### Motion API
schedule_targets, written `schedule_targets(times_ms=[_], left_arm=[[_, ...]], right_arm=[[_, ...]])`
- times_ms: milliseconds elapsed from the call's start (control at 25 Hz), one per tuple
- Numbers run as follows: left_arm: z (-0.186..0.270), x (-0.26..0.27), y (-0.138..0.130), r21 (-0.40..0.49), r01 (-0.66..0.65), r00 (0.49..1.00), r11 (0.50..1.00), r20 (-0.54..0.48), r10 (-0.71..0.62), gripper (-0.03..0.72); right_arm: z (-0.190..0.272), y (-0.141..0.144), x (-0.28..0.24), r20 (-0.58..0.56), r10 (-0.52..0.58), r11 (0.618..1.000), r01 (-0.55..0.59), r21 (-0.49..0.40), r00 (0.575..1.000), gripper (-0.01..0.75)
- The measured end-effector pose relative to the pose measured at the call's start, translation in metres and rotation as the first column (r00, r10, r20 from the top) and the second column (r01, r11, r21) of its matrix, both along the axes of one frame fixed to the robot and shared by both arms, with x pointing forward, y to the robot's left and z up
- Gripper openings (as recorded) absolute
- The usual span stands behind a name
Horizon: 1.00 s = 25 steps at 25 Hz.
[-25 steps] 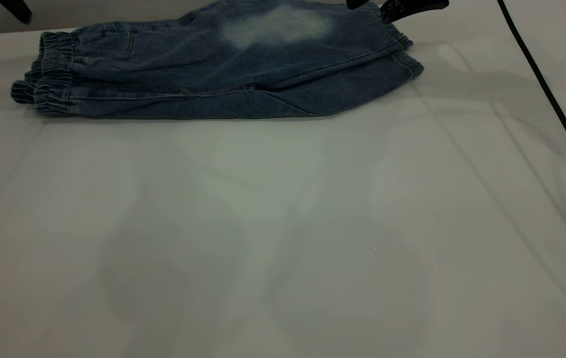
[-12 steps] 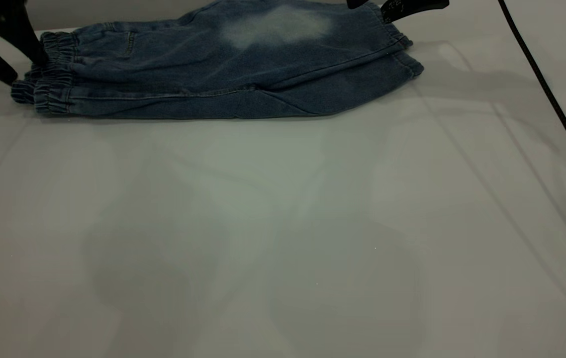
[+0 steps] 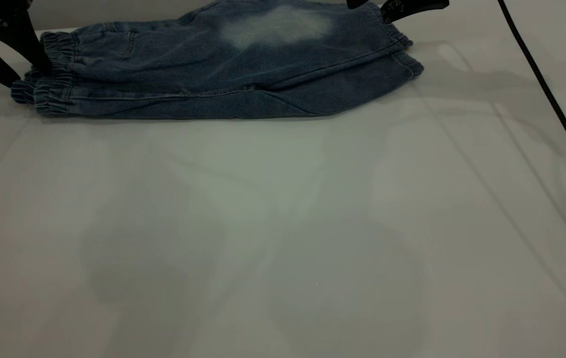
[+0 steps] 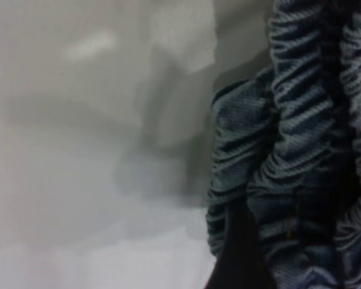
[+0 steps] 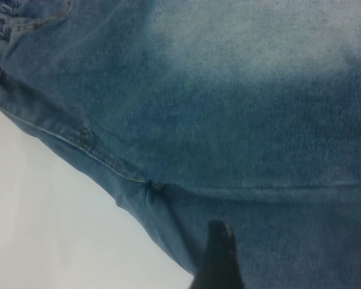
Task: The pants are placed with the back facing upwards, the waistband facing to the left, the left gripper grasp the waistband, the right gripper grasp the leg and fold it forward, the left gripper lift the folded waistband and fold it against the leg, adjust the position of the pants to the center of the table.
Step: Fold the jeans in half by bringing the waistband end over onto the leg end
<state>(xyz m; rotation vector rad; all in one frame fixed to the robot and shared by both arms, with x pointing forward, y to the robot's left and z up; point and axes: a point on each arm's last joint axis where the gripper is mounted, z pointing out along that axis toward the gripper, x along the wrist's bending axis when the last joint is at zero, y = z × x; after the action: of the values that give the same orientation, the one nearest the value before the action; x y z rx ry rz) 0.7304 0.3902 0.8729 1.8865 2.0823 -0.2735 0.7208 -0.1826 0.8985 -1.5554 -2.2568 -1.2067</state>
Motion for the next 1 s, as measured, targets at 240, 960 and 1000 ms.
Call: schedule_targets(times_ms=[240,960,1000], left_arm=[[-0.018,0.002,-0.009,-0.029,-0.006,1.0,1.0,-0.017,0.005,0.47],[-0.027,0.003,-0.014,-0.061,-0.015,1.0,0.998,-0.026,0.013,0.032],[-0.027,0.003,-0.014,-0.062,-0.015,1.0,0.998,-0.026,0.013,0.03]], right_arm=[[0.0,0.0,0.0,-0.001,0.0,1.0,0.0,0.002,1.0,0.509],[0.0,0.017,0.005,0.075,-0.063,0.997,0.066,-0.04,0.995,0.51],[0.0,0.022,0.005,0.095,-0.057,0.997,0.063,-0.053,0.994,0.51]])
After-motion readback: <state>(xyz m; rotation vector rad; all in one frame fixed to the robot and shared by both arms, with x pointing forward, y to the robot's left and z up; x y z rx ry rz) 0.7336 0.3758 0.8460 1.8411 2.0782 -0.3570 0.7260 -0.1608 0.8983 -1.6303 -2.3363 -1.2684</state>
